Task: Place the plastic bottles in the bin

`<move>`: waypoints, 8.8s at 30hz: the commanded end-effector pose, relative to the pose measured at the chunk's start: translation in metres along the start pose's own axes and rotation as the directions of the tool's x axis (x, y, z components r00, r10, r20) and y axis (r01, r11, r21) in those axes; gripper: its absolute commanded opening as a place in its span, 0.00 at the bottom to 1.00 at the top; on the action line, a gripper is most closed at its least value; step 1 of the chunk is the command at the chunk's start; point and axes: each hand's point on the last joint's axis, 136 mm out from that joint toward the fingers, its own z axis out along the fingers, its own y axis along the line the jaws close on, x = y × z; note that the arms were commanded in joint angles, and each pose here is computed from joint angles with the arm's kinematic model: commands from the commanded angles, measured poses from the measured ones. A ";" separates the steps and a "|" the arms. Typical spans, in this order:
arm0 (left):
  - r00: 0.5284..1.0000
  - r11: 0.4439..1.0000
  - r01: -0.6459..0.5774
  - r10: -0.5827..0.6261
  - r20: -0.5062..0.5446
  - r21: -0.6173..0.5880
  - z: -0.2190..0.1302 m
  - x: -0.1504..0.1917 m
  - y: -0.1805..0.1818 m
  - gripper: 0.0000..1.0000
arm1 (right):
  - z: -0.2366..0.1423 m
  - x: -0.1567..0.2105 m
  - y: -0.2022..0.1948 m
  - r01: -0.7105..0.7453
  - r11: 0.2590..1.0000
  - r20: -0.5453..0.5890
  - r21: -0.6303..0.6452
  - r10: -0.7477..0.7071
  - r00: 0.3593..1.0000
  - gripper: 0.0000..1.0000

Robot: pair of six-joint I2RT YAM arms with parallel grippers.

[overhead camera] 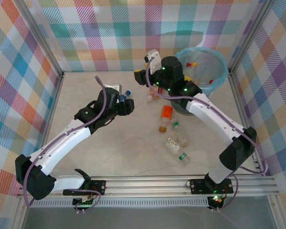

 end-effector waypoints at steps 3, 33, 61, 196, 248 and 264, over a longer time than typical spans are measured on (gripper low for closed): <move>0.999 1.000 -0.018 0.018 -0.035 -0.007 -0.020 0.001 -0.001 0.76 | 0.023 -0.009 0.019 0.029 0.999 0.008 -0.031 -0.029 1.000 0.58; 0.971 0.968 -0.188 0.208 -0.113 0.168 0.022 0.000 -0.044 0.78 | -0.148 0.163 -0.017 -0.051 0.974 -0.381 0.219 0.134 0.915 0.67; 0.942 0.998 -0.042 0.026 -0.333 -0.041 0.150 -0.013 0.098 0.88 | -0.093 0.118 0.018 -0.186 0.982 -0.309 0.041 0.190 0.932 0.68; 0.836 0.563 -0.541 0.275 0.476 0.625 -0.105 -0.039 -0.136 0.00 | -0.146 -0.082 0.033 -0.257 0.879 0.047 -0.402 0.300 0.953 0.69; 0.939 0.901 -0.278 0.182 0.290 0.334 0.020 -0.165 -0.136 0.59 | -0.150 -0.055 -0.191 0.332 0.685 -0.137 0.648 -0.324 0.936 0.51; 0.943 0.920 -0.214 0.107 0.315 0.328 0.026 -0.163 -0.129 0.59 | -0.138 -0.037 -0.208 0.338 0.707 -0.191 0.621 -0.282 0.940 0.56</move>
